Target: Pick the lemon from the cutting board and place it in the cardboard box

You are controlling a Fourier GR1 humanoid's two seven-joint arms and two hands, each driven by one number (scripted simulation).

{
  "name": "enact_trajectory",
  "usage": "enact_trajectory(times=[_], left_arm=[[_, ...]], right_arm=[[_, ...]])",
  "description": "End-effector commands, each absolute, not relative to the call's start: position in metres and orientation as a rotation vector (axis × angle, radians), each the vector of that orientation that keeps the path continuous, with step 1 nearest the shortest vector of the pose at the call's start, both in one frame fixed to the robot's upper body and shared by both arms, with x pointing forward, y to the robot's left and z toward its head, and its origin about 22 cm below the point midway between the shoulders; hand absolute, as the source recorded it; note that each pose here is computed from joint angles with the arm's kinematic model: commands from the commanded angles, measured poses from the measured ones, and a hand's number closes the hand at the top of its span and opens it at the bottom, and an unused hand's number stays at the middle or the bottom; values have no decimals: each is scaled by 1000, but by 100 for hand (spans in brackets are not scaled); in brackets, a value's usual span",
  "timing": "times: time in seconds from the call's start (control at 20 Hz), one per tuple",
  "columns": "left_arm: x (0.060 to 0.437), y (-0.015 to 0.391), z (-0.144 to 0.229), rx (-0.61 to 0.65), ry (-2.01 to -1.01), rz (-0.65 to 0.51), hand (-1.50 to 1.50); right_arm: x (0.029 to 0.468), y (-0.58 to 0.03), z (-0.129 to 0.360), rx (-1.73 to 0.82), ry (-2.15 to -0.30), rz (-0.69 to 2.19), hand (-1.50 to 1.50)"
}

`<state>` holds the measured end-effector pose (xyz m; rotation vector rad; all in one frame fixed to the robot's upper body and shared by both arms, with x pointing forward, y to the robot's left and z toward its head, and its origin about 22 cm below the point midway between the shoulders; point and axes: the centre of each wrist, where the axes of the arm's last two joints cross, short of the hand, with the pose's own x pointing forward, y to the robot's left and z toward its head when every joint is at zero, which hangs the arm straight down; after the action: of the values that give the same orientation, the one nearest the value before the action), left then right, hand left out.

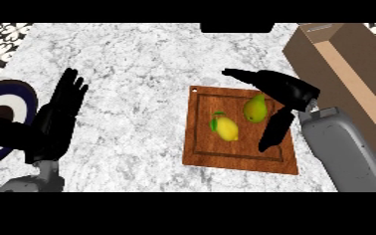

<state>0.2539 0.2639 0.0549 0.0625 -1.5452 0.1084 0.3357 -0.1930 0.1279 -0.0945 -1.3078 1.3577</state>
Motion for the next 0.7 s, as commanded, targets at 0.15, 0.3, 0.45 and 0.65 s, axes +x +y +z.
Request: enact_trajectory(times=[0.15,0.3,0.45,0.65], left_arm=[[270,262,55,65,-1555,95,0],[256,263,70,63,-1545,101,0],[256,274,51,52,-1536,116,0],[267,247,75,79,-1551,105,0]], right_arm=[[324,-180,116,-136,-1327,1339,-150],[333,-170,108,-136,-1341,1337,-150],[324,-178,88,-102,-1316,1339,-150],[327,-171,99,-94,-1283,1353,-150]])
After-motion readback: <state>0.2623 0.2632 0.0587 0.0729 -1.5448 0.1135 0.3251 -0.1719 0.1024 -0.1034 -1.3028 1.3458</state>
